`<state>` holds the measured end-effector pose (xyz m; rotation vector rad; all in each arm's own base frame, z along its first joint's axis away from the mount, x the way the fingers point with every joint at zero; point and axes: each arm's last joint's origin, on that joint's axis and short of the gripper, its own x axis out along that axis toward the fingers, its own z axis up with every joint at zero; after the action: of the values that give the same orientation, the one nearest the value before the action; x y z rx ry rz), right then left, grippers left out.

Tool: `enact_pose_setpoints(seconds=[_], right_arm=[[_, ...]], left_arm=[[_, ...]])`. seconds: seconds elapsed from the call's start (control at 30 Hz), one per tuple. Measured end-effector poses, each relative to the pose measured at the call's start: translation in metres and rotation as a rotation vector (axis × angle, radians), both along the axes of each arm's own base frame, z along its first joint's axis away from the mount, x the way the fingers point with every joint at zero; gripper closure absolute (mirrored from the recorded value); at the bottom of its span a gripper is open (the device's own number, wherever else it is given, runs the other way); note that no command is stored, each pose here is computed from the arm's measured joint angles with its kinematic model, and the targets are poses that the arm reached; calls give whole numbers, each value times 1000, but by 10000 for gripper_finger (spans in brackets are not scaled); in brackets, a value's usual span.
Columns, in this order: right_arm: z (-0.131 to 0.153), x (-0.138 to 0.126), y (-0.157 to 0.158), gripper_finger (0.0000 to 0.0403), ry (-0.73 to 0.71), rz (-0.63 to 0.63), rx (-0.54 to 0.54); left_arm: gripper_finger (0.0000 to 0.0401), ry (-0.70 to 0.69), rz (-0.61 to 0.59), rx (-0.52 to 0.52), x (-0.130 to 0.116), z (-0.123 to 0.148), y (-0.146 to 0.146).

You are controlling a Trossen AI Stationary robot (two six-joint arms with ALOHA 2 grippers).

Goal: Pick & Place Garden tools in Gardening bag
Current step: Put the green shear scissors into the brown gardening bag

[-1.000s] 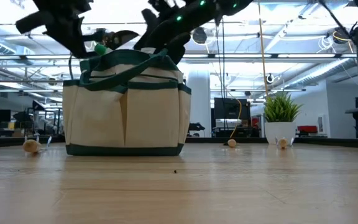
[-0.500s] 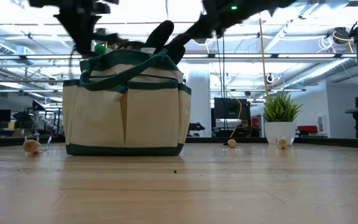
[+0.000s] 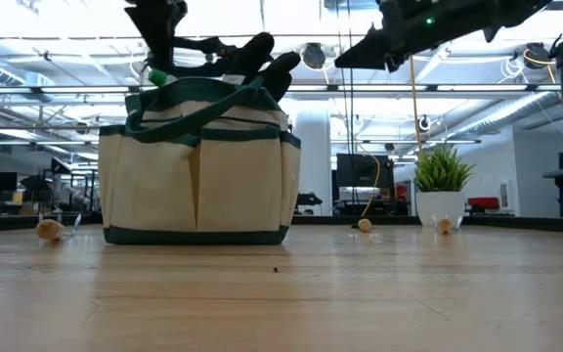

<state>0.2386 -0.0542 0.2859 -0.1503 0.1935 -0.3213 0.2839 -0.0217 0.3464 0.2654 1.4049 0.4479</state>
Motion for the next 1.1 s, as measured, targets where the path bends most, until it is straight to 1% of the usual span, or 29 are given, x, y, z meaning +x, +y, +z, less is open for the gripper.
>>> enact_pose_setpoints(seconds=[0.07,0.13,0.2,0.27,0.3,0.37,0.47,0.53,0.6,0.77,0.97,1.1], right_arm=[[0,-3,1,403,-5,0,-2],[1,-4,1,403,-8,1,-10],[0,-5,1,403,-1,2,-12],[0,-5,1,403,-2,2,-13],[0,-5,1,403,-1,1,-13],[0,-5,1,403,0,1,-14],[0,-5,1,403,0,1,-17],[0,-5,1,403,3,2,-24],[0,-5,1,403,8,5,-39],[0,-5,1,403,11,6,-46],[0,-5,1,403,19,10,-71],[0,-5,1,403,18,10,-70]], left_arm=[[343,-8,-24,147,-1,4,2],[343,30,-111,349,-1,7,2],[343,115,-224,566,-1,12,1],[343,246,-327,770,-1,16,1],[343,308,-362,840,-1,18,2],[343,417,-411,946,-1,21,3],[343,548,-454,1061,-1,24,3],[343,617,-469,1120,-1,26,3],[343,644,-473,1143,-1,27,3],[343,630,-519,1149,-2,27,-8],[343,577,-621,1126,-6,24,-33],[343,590,-687,1147,-14,10,-46]])
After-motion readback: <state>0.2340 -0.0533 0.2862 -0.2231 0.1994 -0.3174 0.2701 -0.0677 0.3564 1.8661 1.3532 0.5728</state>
